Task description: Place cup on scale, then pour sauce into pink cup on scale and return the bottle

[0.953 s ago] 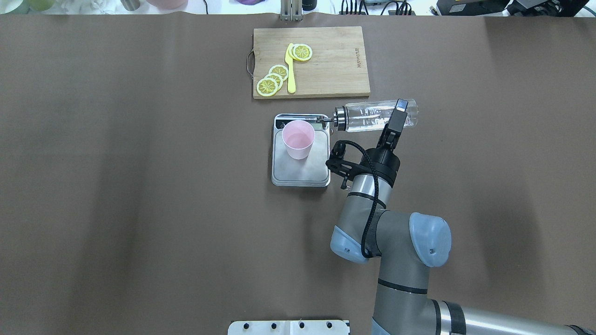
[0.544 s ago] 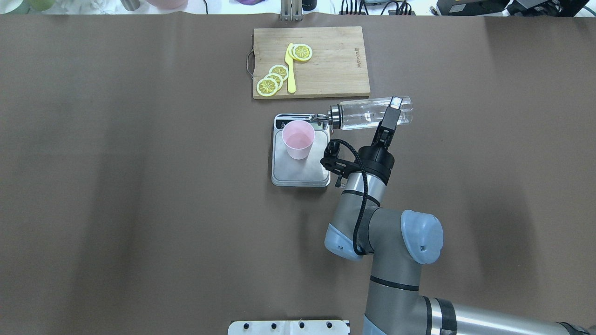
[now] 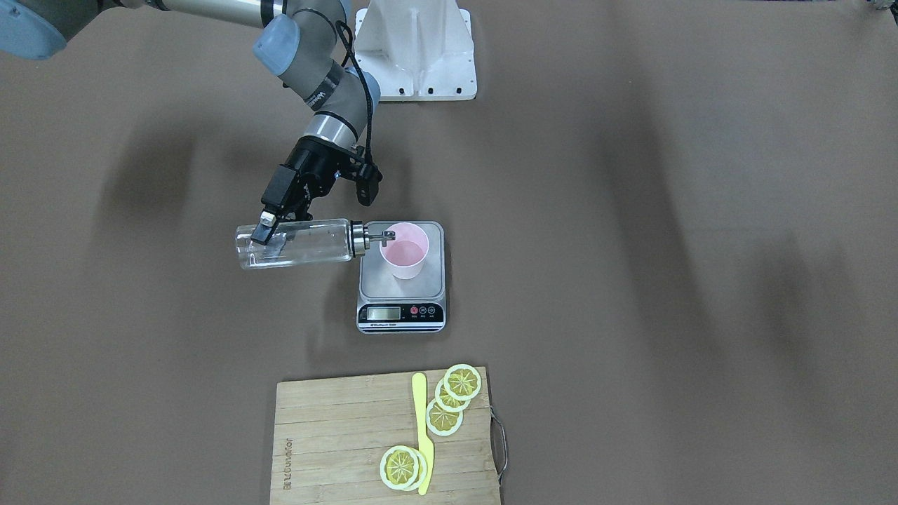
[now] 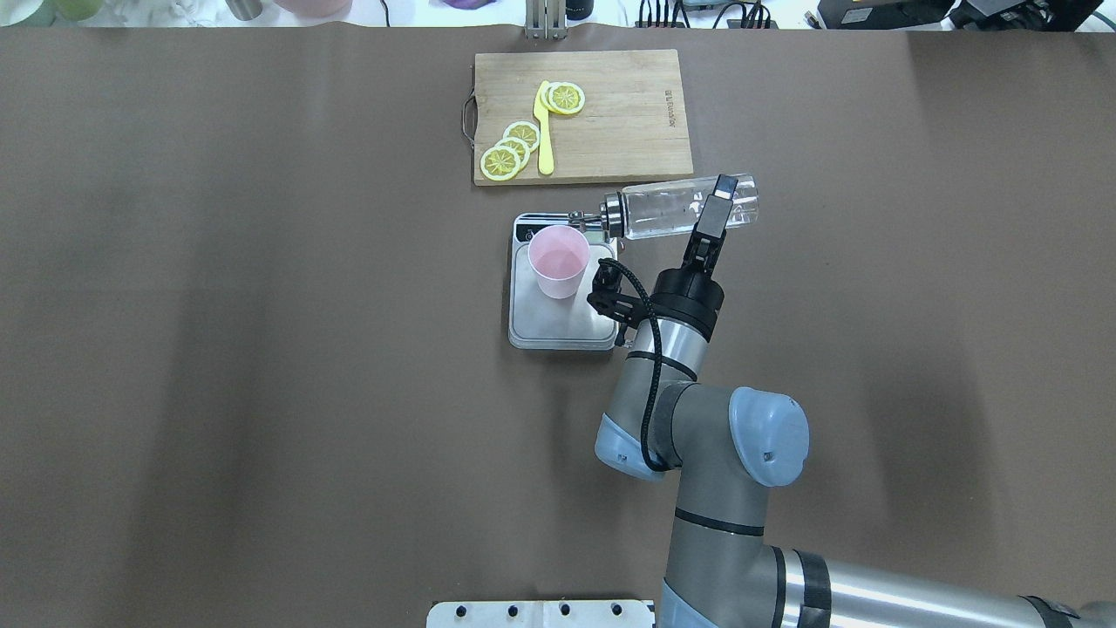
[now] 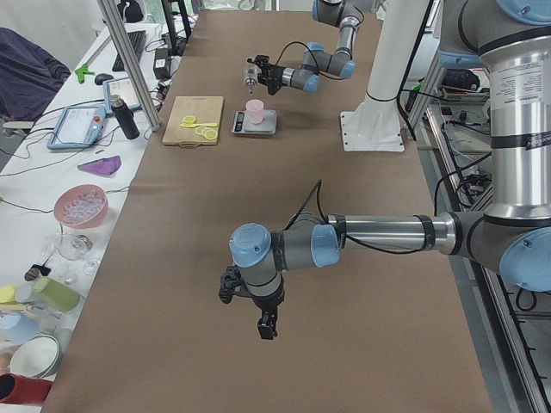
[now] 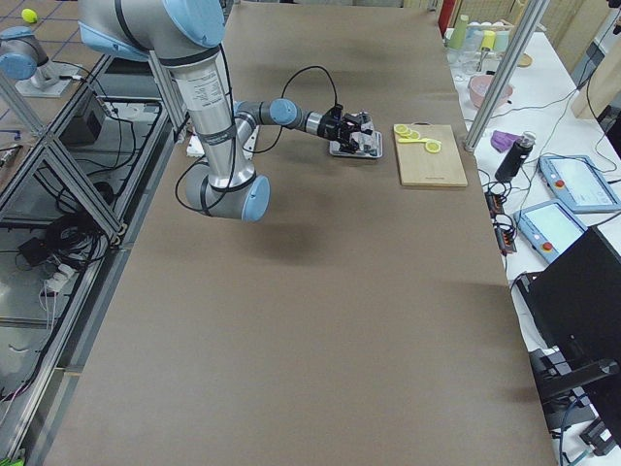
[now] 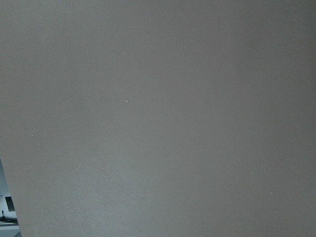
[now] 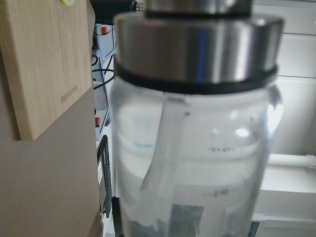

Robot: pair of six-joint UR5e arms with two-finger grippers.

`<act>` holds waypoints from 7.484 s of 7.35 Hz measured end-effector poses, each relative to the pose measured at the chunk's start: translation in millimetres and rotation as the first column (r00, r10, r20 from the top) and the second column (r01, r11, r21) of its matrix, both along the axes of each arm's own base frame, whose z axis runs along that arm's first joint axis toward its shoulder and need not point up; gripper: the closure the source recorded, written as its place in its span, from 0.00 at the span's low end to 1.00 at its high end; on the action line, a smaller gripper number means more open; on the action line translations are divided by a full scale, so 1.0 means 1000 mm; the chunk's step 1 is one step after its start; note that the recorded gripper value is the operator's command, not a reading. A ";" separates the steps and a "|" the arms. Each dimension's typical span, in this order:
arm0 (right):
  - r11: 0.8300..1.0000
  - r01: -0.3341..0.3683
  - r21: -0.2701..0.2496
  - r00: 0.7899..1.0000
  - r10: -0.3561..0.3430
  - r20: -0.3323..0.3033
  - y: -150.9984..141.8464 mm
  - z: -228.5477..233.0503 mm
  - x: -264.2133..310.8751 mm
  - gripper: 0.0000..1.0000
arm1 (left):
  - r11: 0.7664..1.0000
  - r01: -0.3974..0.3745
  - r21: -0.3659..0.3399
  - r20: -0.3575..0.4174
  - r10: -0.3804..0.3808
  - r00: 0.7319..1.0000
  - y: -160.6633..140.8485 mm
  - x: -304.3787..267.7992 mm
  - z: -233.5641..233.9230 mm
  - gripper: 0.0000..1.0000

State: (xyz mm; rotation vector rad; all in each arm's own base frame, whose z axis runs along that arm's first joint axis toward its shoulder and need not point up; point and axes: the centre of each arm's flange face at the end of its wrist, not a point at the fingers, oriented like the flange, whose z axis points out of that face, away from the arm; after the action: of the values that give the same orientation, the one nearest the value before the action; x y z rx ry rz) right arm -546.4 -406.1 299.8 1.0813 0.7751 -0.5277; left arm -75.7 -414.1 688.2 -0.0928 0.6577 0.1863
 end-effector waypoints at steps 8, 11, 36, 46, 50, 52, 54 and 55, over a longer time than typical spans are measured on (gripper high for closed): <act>1.000 -0.020 0.011 0.998 0.021 -0.060 -0.013 -0.007 0.008 1.00 | 1.000 0.010 -0.015 -0.049 -0.010 0.999 0.001 0.004 0.005 0.02; 0.999 -0.020 0.030 0.997 0.022 -0.072 -0.015 -0.010 0.010 1.00 | 1.000 0.015 -0.015 -0.072 -0.016 0.997 0.001 0.005 0.003 0.02; 0.964 -0.027 -0.264 0.727 0.200 0.657 0.015 0.015 0.153 1.00 | 0.994 0.026 0.103 -0.129 -0.013 0.992 -0.010 0.009 -0.057 0.02; 0.985 0.172 -0.023 -0.023 0.027 0.999 -0.003 0.197 0.179 1.00 | 0.992 0.028 0.127 -0.129 -0.011 0.992 -0.013 0.010 -0.070 0.02; 0.986 0.167 -0.016 -0.104 0.034 0.994 0.001 0.249 0.187 1.00 | 0.992 0.031 0.121 -0.129 -0.015 0.992 -0.013 0.010 -0.068 0.02; 0.988 0.151 -0.034 -0.063 0.044 0.997 0.000 0.271 0.187 1.00 | 0.992 0.031 0.119 -0.129 -0.015 0.992 -0.012 0.010 -0.067 0.02; 0.991 0.131 -0.038 -0.035 0.043 0.998 -0.001 0.281 0.189 1.00 | 0.993 0.031 0.117 -0.129 -0.016 0.992 -0.012 0.010 -0.066 0.02; 0.991 0.126 -0.038 -0.029 0.042 0.999 -0.001 0.282 0.190 1.00 | 0.993 0.031 0.117 -0.129 -0.016 0.992 -0.012 0.010 -0.066 0.02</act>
State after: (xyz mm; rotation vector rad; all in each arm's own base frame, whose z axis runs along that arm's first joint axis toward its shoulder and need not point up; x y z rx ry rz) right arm -356.6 -406.9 582.2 1.0380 -0.6938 0.3084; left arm -66.0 -425.7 622.2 0.0414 0.7733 0.2096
